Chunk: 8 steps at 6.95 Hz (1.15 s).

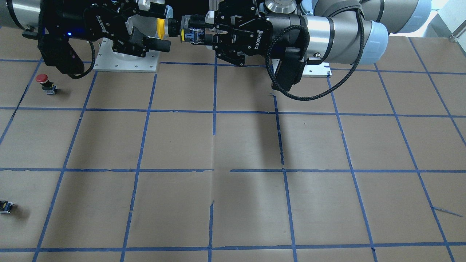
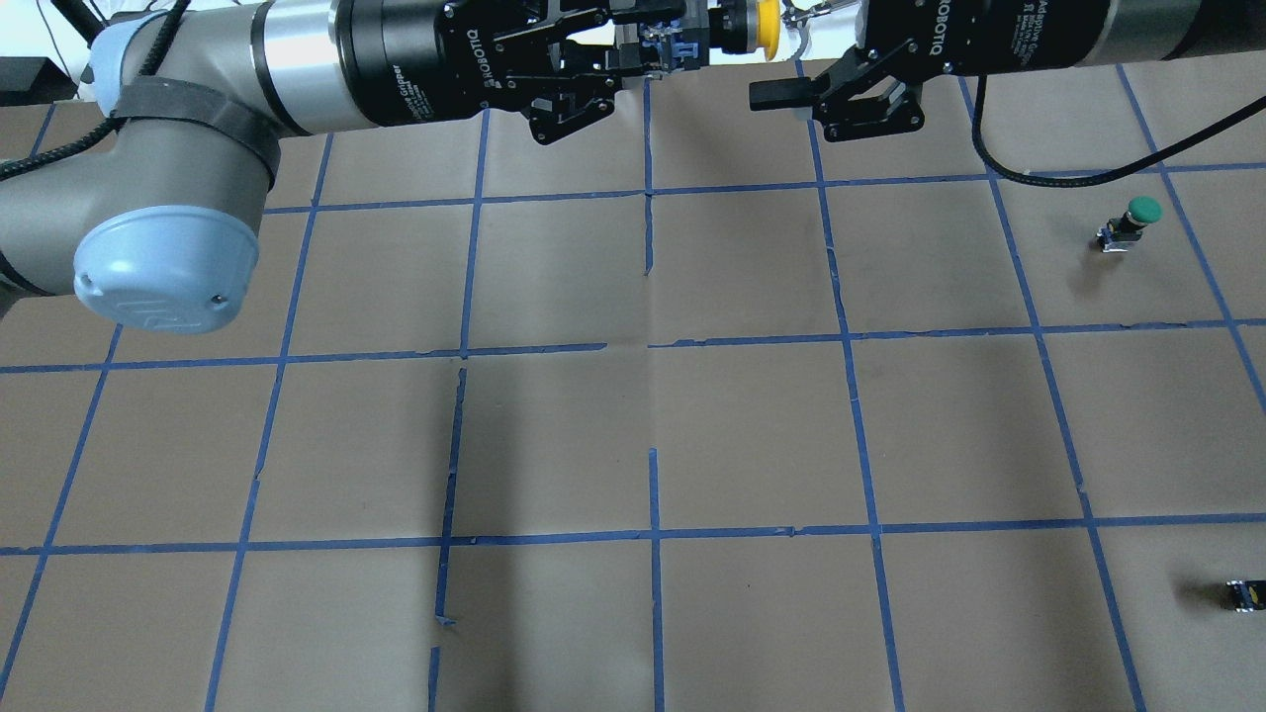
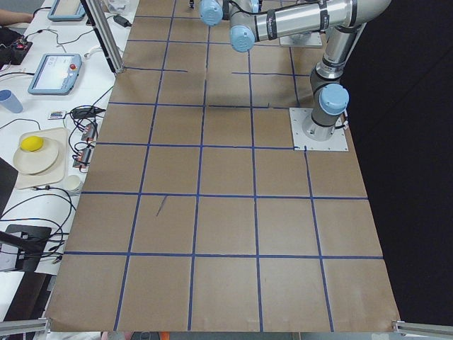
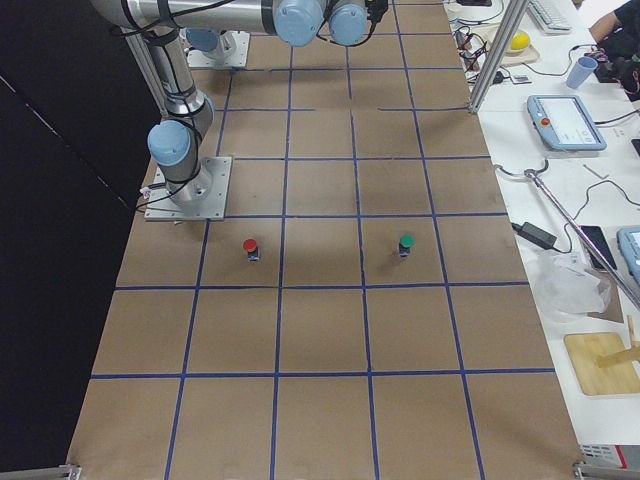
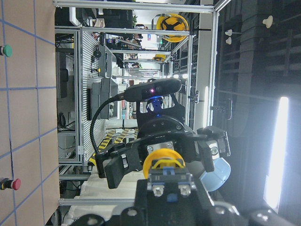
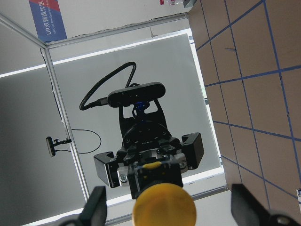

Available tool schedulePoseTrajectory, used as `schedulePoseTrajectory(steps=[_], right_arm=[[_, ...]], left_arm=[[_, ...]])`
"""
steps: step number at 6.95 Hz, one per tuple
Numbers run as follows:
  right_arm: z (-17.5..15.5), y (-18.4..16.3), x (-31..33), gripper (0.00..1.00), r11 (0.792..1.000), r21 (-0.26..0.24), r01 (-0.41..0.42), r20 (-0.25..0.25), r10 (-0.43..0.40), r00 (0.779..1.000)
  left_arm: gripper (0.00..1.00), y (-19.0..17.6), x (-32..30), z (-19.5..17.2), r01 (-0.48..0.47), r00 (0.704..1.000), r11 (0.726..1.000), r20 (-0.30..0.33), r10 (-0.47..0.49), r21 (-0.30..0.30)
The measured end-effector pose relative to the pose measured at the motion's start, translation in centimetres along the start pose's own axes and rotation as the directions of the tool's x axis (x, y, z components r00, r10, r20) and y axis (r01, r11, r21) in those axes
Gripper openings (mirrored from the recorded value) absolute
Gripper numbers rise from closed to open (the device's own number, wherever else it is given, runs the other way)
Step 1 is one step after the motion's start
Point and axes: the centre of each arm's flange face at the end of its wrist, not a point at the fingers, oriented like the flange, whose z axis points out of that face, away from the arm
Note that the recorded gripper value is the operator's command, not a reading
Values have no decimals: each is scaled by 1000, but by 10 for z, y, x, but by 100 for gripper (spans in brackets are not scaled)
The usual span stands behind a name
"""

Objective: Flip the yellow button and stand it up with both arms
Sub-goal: 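Close the right gripper on the yellow cap while the left gripper holds the base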

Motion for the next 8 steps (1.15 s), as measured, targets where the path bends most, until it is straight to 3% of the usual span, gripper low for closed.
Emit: schedulePoseTrajectory(steps=[4,6,7,8], right_arm=[[0,-2,1,46,1000,0,7,0,-7,1000],[-1,-2,-1,33,1000,2,17,0,-17,1000],[-1,-2,-1,32,1000,2,19,-1,-19,1000],[-1,-2,-2,32,1000,2,20,-1,-20,1000]], left_arm=[[1,0,0,0,-2,1000,1000,0,2,0],[1,0,1,0,-3,1000,1000,0,3,0],[27,0,0,0,-1,1000,1000,0,1,0],[96,0,0,0,1,1000,1000,0,-1,0]])
